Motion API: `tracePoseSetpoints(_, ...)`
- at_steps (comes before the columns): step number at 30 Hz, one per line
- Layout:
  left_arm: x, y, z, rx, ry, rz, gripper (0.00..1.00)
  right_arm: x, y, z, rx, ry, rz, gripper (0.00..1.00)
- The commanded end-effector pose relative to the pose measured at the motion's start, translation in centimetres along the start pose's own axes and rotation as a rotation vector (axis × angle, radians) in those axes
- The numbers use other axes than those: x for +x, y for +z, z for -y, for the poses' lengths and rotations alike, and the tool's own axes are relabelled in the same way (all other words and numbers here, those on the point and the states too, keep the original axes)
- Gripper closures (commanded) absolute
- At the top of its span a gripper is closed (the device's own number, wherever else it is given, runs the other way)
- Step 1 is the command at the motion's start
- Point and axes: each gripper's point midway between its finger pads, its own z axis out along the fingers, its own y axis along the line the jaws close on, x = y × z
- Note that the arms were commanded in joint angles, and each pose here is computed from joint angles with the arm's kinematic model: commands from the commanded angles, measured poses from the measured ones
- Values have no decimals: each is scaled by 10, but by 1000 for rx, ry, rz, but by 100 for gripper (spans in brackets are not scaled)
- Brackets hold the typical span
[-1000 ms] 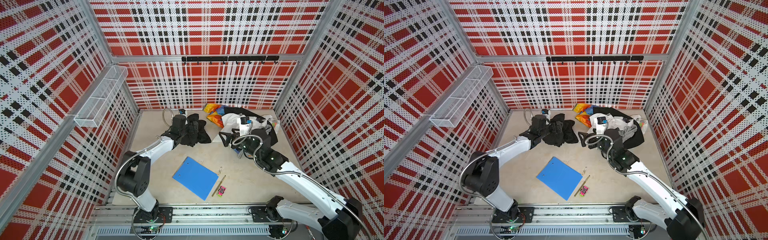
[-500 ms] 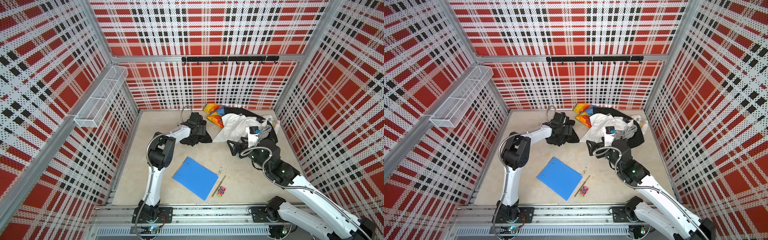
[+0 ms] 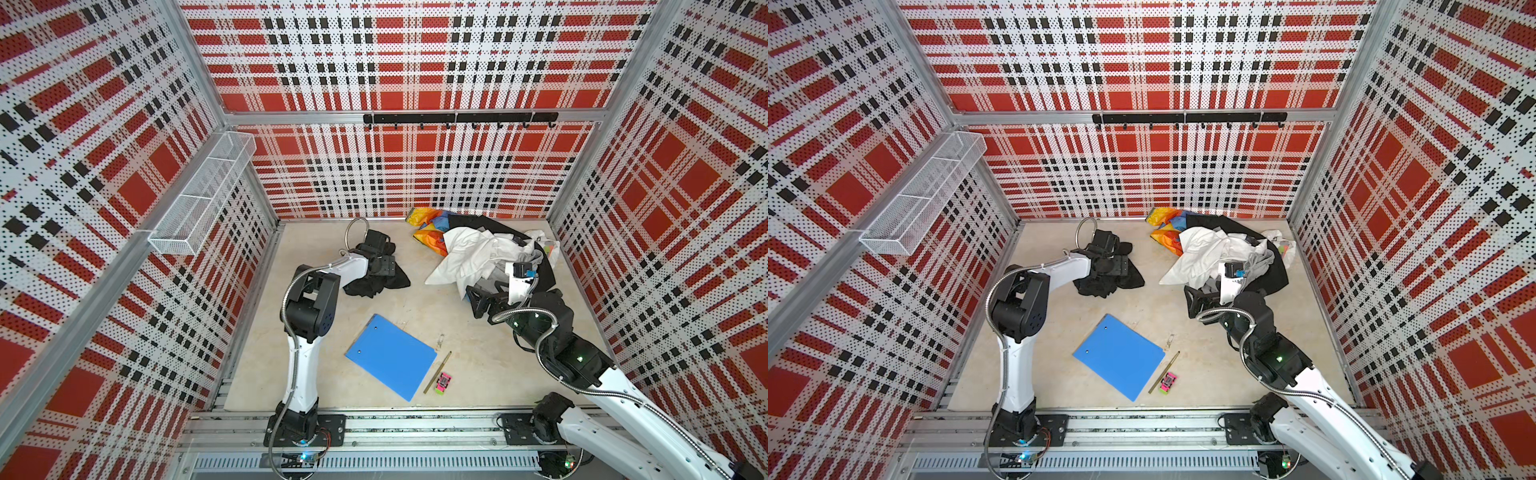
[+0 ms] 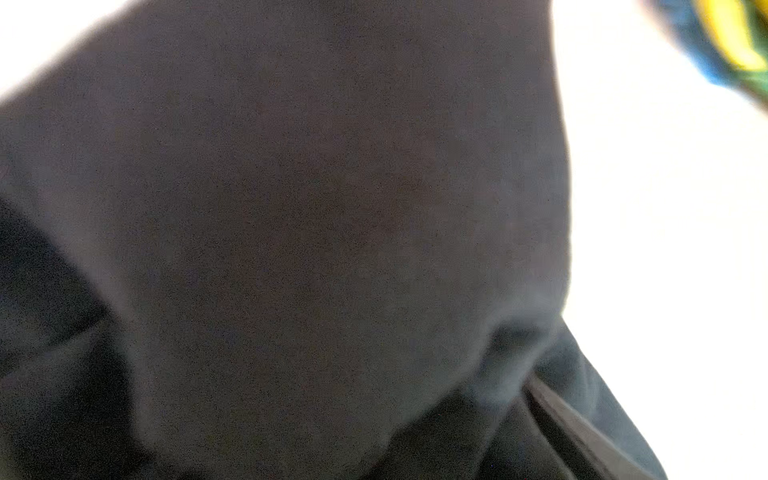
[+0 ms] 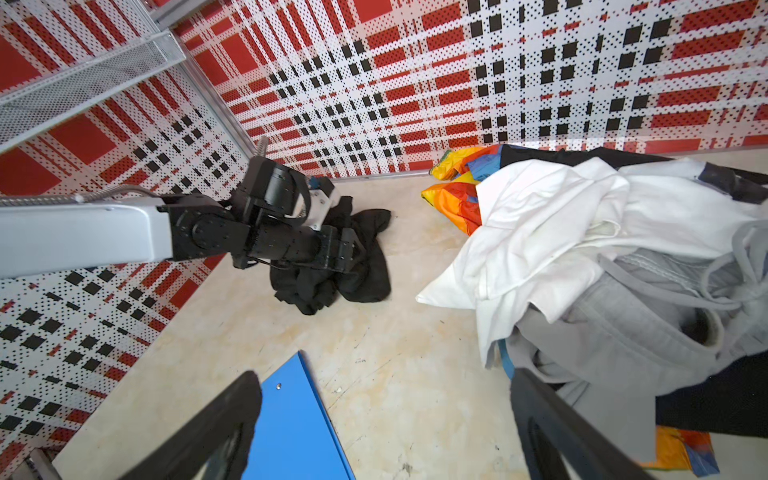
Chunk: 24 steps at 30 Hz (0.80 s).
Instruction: Pick out a specific cloth from the pile
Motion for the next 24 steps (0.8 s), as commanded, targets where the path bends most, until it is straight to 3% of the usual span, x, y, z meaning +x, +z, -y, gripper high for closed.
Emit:
tracePoseSetpoints(1,2,-9,-25,-5,-86,-16,6,-5,-6,5,23,6,31,0)
tracePoseSetpoints(10,-33,-25,-24,97,-180,53,1,27,2,29,114,-4,-101,0)
tracePoseSetpoints(15,-65,-82,-23,133,-202,196,1,56,25,70,196,60,-232,0)
tracePoseSetpoints(19,-82,-142,-44,158,-232,344,1,71,47,91,228,96,-276,0)
tracePoseSetpoints(24,-61,-195,-46,221,-222,430,1,103,82,114,251,141,-380,0)
